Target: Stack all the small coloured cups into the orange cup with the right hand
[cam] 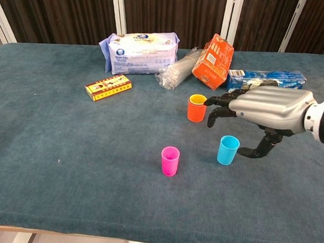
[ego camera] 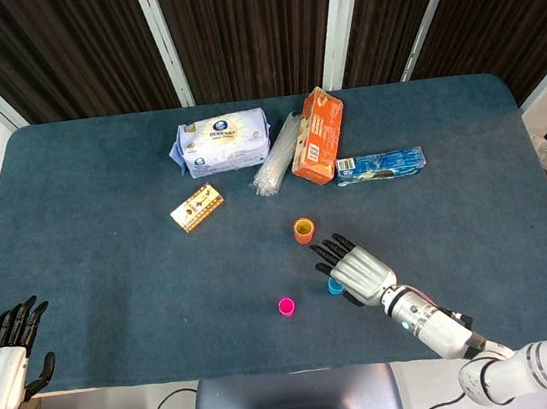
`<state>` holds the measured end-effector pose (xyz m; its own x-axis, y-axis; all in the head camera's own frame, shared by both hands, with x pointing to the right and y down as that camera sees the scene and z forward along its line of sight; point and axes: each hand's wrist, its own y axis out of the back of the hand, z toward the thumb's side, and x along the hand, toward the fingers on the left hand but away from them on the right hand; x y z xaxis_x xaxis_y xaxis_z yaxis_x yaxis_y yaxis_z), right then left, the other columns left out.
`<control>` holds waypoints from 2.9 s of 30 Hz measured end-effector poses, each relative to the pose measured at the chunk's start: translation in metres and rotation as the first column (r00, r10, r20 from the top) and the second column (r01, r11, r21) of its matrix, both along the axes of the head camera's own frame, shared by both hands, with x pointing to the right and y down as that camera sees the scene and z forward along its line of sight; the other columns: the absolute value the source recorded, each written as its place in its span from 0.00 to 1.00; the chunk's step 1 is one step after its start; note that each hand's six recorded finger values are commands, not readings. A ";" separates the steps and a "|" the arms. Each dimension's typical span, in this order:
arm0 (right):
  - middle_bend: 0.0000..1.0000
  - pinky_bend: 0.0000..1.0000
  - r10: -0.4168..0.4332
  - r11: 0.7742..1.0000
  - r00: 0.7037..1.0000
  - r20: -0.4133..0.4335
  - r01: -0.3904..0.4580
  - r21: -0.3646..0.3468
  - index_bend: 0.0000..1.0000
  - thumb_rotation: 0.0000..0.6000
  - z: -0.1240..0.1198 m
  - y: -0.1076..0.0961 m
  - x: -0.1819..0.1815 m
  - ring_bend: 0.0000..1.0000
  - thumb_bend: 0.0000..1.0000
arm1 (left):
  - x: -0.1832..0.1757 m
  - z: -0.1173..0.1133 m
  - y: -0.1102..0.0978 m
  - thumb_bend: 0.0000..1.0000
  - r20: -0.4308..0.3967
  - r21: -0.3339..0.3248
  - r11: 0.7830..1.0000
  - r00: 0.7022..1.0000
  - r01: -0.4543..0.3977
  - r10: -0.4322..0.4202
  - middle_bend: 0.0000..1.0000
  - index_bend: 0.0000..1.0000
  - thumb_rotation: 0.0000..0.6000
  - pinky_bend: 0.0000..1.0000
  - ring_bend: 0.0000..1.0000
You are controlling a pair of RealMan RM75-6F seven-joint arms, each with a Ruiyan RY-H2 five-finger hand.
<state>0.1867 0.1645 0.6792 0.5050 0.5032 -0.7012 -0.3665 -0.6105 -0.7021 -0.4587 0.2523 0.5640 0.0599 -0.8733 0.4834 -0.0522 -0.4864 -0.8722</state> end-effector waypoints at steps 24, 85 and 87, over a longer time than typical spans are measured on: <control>0.06 0.00 0.062 0.996 0.997 0.038 -0.064 0.059 0.66 1.00 0.006 -0.012 -0.008 0.00 0.47 | -0.002 0.000 0.000 0.47 0.003 -0.001 1.000 1.000 0.006 -0.006 0.00 0.00 1.00 0.10 0.01; 0.00 0.00 -0.127 0.992 0.988 0.092 0.125 0.025 0.36 1.00 0.002 0.027 -0.089 0.00 0.47 | -0.003 -0.004 -0.001 0.47 -0.005 0.012 1.000 1.000 0.006 -0.006 0.00 0.00 1.00 0.10 0.01; 0.00 0.00 -0.124 0.992 0.988 0.093 0.123 0.024 0.42 1.00 0.005 0.028 -0.091 0.00 0.47 | -0.003 -0.005 -0.001 0.47 -0.006 0.012 1.000 1.000 0.005 -0.004 0.00 0.00 1.00 0.10 0.01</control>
<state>0.0959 0.1924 0.6840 0.6275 0.4452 -0.6388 -0.3699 -0.5515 -0.7477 -0.4615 0.2518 0.5593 0.0590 -0.8792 0.4728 -0.0598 -0.4758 -0.8775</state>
